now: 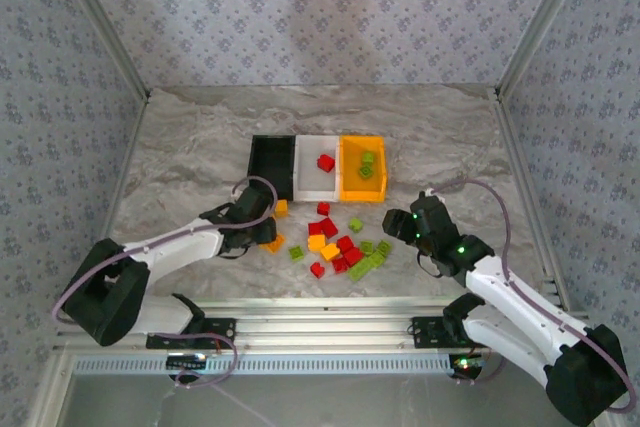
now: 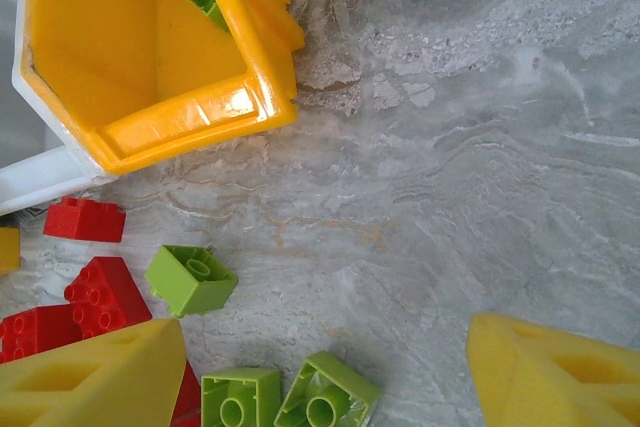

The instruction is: Sort the legos into containers by color

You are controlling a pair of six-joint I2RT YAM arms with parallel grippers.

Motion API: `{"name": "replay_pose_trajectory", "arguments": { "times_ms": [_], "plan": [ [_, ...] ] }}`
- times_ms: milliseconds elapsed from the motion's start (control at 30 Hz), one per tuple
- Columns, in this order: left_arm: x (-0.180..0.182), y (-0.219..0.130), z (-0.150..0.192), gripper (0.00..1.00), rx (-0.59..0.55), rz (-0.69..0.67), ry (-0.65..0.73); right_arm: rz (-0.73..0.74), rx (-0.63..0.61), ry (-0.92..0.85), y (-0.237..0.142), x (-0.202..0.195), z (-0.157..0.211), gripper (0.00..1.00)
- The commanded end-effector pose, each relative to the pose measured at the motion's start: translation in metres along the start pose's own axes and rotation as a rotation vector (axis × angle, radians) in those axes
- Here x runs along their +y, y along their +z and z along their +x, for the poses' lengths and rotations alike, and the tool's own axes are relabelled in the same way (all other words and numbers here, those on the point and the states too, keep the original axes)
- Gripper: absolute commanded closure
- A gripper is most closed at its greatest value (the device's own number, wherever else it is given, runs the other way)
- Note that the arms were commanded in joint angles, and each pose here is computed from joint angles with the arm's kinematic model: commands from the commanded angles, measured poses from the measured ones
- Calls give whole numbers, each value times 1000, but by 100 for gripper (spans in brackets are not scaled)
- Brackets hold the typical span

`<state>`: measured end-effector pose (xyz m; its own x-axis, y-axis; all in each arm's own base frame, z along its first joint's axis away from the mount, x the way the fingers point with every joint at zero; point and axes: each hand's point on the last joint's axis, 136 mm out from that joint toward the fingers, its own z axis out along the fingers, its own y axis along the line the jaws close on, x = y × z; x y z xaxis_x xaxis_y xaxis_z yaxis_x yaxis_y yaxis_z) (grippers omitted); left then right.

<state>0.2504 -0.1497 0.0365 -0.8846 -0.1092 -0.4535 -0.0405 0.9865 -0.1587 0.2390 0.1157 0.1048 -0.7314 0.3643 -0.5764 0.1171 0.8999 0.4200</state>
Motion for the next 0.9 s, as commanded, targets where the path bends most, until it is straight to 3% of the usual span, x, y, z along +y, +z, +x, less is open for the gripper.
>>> {"name": "replay_pose_trajectory", "arguments": {
  "times_ms": [0, 233, 333, 433, 633, 867],
  "plan": [
    [17, 3, 17, 46, 50, -57, 10, 13, 1, 6, 0, -5, 3, 24],
    [26, 6, 30, 51, 90, -85, 17, 6, 4, 11, 1, -4, 4, 24],
    [36, -1, 28, 60, 80, -140, 5, 6, 4, 7, -1, -4, 3, 24],
    [45, -15, 22, 58, 46, -179, -4, 7, -2, 10, -2, -5, 3, 24],
    [39, -22, 15, 44, 21, -147, 1, 3, -1, 13, -1, -4, 2, 24],
    [36, 0, 25, 48, 79, -162, 12, 3, 1, 10, -2, -3, 1, 24]
  ]
}}
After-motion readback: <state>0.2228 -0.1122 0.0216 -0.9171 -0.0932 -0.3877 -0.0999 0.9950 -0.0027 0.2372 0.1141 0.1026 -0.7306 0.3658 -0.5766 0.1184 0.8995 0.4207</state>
